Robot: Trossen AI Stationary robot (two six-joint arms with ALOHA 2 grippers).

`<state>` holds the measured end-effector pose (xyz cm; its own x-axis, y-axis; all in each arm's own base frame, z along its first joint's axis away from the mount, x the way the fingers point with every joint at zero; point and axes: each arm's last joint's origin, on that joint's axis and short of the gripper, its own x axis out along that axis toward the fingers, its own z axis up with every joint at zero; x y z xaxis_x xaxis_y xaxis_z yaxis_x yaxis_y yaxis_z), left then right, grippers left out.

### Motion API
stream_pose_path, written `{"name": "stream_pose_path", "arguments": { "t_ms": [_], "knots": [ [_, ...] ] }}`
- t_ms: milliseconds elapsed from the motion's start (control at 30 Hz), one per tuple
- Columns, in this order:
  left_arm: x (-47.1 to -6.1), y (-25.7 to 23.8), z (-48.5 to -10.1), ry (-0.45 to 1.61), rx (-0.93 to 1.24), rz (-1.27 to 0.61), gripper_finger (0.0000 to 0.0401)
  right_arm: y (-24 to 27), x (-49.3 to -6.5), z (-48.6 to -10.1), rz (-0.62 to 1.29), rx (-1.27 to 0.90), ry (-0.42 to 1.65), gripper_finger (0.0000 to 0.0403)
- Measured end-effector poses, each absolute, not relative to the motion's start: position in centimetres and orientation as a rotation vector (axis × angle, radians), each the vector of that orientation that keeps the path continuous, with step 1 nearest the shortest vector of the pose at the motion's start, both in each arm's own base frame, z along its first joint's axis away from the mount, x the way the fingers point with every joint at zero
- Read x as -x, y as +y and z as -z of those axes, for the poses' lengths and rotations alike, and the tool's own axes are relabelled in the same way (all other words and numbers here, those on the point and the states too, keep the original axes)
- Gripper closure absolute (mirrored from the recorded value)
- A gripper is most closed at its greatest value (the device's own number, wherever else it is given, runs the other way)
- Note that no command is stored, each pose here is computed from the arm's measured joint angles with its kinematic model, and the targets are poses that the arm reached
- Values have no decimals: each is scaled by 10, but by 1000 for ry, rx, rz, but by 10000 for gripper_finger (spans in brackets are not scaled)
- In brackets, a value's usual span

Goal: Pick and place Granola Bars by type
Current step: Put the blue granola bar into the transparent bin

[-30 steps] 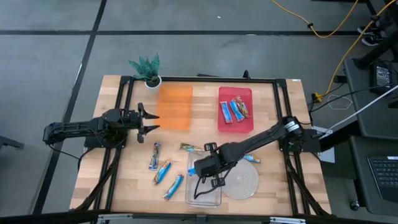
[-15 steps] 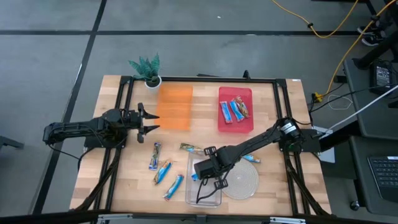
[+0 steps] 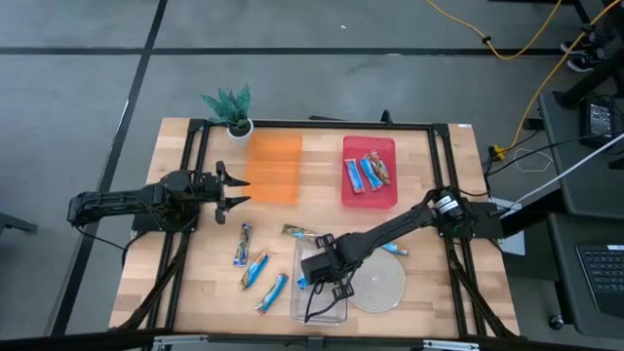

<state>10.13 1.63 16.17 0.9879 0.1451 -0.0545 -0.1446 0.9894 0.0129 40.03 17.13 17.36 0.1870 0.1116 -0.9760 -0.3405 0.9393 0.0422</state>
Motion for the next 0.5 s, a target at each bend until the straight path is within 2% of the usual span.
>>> {"name": "stream_pose_path", "arguments": {
  "t_ms": [500],
  "knots": [
    [-101,16,-162,56,-9,-145,207,173,-404,-168,-327,206,1329,356]
  ]
}}
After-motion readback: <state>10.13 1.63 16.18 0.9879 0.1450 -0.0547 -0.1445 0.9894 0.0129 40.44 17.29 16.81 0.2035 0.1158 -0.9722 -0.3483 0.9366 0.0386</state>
